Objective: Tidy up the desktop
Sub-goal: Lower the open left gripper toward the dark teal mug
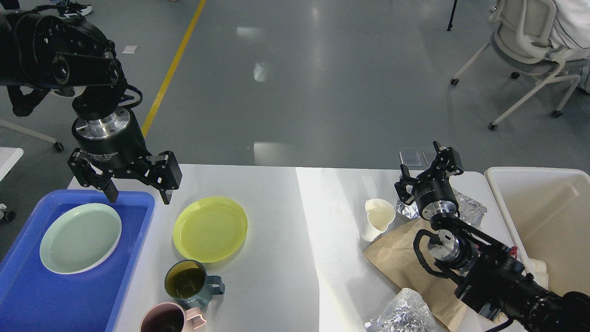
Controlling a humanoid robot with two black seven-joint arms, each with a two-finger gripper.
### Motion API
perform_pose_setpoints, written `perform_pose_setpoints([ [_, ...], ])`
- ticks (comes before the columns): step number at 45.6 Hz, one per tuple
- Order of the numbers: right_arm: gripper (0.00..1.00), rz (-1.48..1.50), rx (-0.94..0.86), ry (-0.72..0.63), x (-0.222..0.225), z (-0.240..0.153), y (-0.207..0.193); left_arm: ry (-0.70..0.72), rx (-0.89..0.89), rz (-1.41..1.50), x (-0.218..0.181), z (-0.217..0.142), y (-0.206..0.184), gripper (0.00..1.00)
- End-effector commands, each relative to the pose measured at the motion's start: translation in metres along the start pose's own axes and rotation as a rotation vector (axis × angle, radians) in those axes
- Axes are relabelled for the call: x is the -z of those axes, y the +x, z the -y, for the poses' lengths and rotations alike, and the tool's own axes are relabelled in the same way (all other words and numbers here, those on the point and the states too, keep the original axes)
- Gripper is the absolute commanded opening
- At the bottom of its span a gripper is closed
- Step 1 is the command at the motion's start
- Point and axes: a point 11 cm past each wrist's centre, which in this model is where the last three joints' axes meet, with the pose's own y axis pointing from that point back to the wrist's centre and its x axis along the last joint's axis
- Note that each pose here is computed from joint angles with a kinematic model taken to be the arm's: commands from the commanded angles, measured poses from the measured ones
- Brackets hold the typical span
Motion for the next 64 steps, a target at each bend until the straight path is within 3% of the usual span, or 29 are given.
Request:
perform_pose_setpoints([
  [1,1.0,0.0,0.0,0.001,0.0,0.0,0.0,0.041,0.072,0.013,0.008,0.022,-0.012,0.92],
  [14,1.0,0.001,0.002,0.002,0.001,0.0,0.0,0.068,0.241,0.022,0.01,0.073,-0.043,0.82],
  [23,1.0,0.0,0.0,0.0,0.0,0.0,0.0,0.079,0.362,0.021,0.012,0.111,-0.067,0.81],
  [28,1.0,0.0,0.0,0.0,0.0,0.0,0.0,0.084,0.327,0.022,0.012,0.13,-0.071,0.8],
  [43,1.0,0.002,0.001,0.0,0.0,0.0,0.0,0.085,0.289,0.012,0.017,0.137,-0.089,0.78],
  [64,1.0,0.001,0.002,0.0,0.0,0.0,0.0,0.047,0.285,-0.095,0.044,0.106,-0.095,0.79],
])
